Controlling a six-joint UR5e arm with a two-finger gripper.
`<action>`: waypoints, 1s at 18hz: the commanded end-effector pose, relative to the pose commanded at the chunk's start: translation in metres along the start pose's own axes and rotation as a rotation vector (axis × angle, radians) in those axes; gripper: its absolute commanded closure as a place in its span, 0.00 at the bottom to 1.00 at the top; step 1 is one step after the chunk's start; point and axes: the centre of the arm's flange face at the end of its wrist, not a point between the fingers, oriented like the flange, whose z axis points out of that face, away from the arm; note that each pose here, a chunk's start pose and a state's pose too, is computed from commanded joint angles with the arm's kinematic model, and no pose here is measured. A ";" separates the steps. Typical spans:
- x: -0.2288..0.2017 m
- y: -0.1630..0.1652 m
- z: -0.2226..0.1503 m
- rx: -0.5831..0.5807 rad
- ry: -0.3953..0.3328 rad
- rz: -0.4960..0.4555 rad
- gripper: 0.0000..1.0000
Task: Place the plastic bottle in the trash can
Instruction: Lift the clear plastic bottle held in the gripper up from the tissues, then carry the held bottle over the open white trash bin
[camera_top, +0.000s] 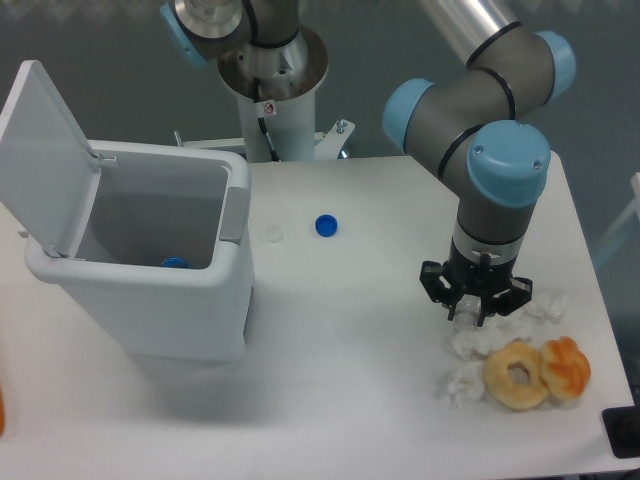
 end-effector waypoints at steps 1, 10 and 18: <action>0.000 0.000 0.000 0.000 0.000 0.000 1.00; 0.021 -0.009 -0.048 0.141 0.027 -0.039 1.00; 0.071 -0.014 -0.160 0.371 0.052 -0.126 1.00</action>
